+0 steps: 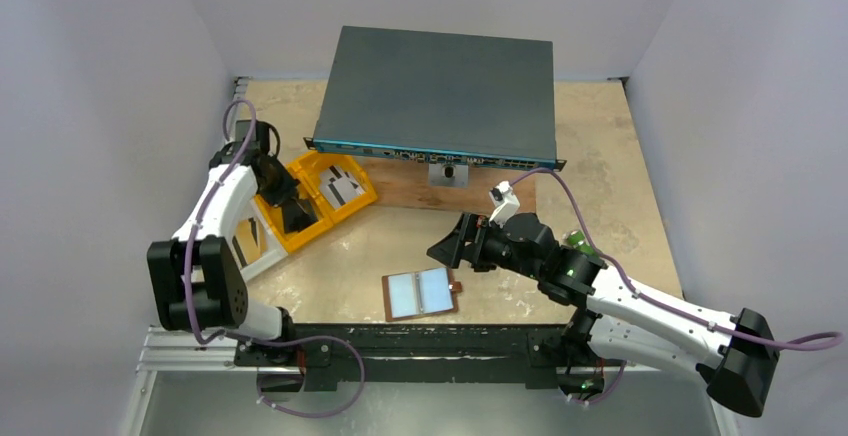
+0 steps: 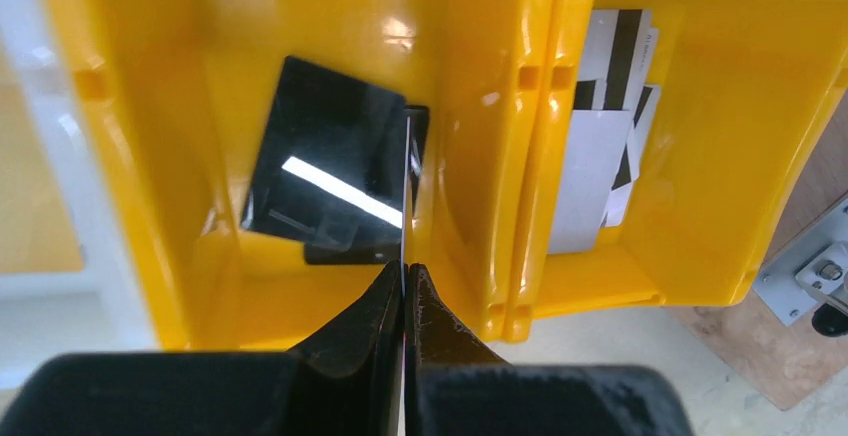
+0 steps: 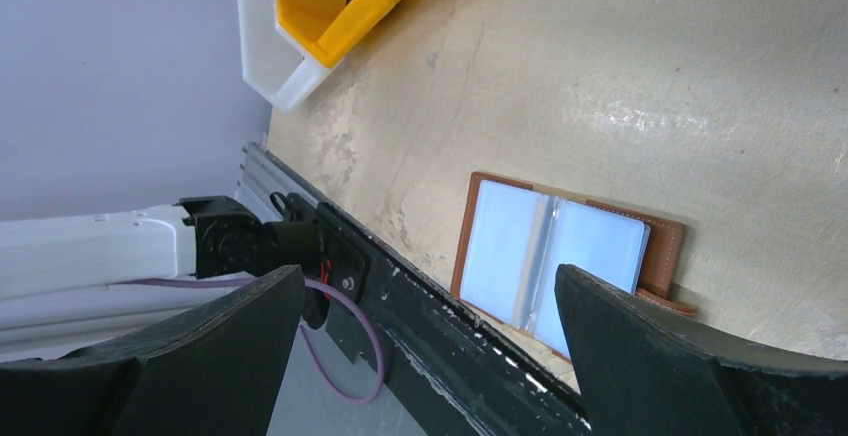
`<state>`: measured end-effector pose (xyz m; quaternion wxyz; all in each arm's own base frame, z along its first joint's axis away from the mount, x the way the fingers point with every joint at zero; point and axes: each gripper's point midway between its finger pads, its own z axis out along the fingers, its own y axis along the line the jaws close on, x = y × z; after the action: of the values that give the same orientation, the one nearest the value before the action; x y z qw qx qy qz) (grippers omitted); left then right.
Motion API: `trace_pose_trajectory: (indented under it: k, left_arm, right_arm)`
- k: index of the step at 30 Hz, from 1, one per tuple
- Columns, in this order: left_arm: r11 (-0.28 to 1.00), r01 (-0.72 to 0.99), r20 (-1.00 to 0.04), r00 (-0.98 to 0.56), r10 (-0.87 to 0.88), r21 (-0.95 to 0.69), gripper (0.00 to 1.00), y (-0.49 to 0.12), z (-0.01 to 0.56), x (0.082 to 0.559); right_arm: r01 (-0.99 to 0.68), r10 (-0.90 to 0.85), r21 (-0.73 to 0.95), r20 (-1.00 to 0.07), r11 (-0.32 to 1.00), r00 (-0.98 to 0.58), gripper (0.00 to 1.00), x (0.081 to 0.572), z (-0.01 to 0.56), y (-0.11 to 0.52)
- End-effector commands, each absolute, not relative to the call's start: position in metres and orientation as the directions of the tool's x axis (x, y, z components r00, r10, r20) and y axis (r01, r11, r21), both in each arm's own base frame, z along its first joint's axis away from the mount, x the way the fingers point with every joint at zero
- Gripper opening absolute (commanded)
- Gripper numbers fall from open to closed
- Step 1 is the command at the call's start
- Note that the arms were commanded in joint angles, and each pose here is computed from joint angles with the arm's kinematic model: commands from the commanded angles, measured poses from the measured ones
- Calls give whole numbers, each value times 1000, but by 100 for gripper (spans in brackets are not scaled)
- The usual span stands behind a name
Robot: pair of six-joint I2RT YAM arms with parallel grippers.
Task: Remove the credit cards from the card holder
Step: Place the credit card in the storage box.
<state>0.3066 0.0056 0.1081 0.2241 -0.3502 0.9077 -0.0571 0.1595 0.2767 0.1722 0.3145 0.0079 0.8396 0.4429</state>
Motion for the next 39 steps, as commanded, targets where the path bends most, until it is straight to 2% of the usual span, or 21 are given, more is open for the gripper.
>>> trace_pose_trajectory:
  k: [1,18,28,33,39]
  left_arm:
    - [772,-535,-374,-676,-635,-344,0,-3,118,342]
    - [760,-570,-287,-706,-648,-314,2,1,88,344]
    - [760,-568,-321,-690,-649,-315,24,4,103,337]
    - [768,-548,-338,-691,-639,-331,27,2,115,330]
    - [793,-529,-384,-694,-609,-302,36,6,123,302]
  right_arm:
    - [-297,315,756,-548,583,-775,99,163,189,278]
    - [-291,323,767,-536,572,-780,99,162,189,279]
    - [-289,324,767,-535,572,-780,99,162,188,278]
    - [-287,318,763,-535,579,-782,99,163,184,280]
    - [-291,287,733,-551,615,-783,99,167,174,283]
